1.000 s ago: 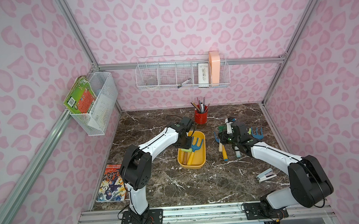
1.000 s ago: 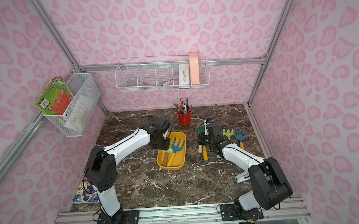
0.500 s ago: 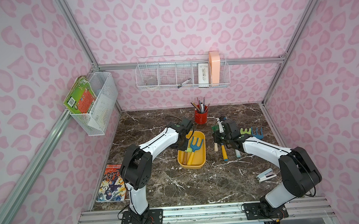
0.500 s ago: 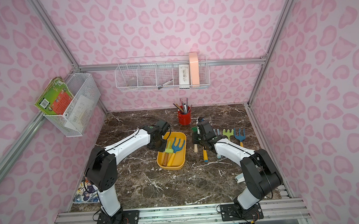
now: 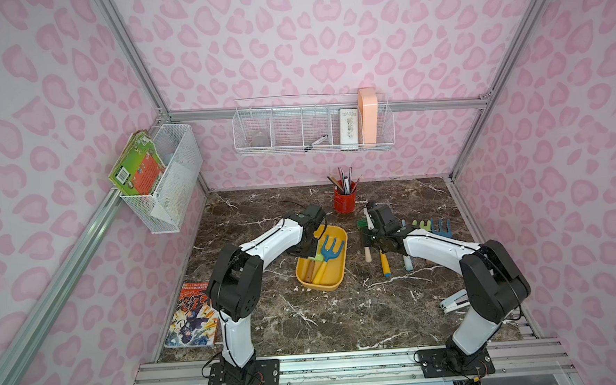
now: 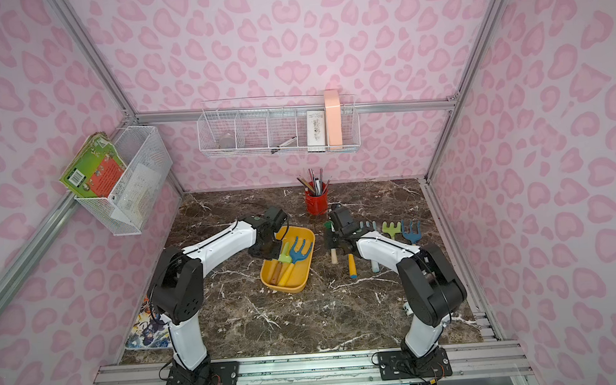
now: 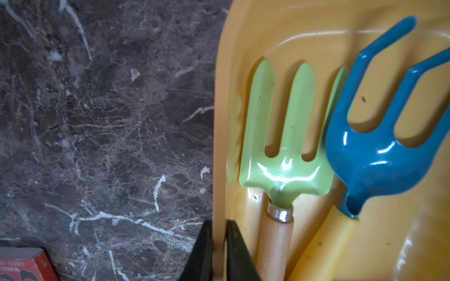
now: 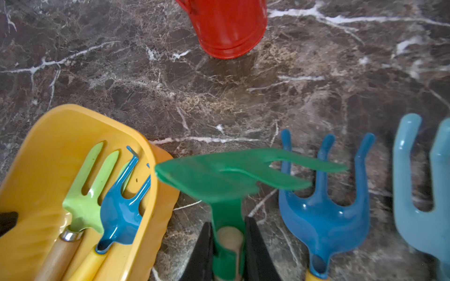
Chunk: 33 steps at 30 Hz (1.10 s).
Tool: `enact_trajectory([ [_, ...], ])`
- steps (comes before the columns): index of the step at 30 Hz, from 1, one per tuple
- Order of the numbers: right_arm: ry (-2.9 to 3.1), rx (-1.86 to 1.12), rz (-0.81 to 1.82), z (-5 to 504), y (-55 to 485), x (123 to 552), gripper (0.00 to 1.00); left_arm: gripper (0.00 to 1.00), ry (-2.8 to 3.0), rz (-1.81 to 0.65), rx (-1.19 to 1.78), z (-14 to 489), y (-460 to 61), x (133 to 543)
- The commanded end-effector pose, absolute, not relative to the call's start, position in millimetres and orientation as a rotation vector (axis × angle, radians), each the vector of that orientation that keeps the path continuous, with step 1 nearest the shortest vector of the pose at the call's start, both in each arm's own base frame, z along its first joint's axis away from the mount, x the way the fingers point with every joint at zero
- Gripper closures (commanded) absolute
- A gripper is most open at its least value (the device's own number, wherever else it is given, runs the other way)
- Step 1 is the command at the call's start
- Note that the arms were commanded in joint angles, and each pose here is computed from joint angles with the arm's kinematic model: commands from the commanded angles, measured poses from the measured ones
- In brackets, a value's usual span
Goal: Take the hand rake out of the storage box
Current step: Move the storage box to the center of the board, then place the rake at the center of the board.
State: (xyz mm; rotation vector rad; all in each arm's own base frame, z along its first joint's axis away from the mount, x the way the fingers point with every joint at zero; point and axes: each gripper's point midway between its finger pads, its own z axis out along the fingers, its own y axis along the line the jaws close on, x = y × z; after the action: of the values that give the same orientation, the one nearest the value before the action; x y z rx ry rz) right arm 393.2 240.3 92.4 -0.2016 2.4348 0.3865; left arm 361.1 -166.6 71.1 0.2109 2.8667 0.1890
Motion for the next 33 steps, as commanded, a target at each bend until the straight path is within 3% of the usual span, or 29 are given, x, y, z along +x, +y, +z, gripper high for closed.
enact_trajectory([
  [1,2.462,-0.244,0.271,84.9,242.2,394.9,0.87,0.85,2.862,0.258,0.198,74.1,-149.9,358.1],
  [14,2.549,-0.228,0.036,43.4,239.1,392.6,0.86,0.69,2.837,0.189,0.077,100.9,-134.5,356.7],
  [33,2.593,-0.188,0.088,22.0,245.3,389.2,0.7,0.66,2.795,0.15,0.057,125.2,-133.2,359.8],
])
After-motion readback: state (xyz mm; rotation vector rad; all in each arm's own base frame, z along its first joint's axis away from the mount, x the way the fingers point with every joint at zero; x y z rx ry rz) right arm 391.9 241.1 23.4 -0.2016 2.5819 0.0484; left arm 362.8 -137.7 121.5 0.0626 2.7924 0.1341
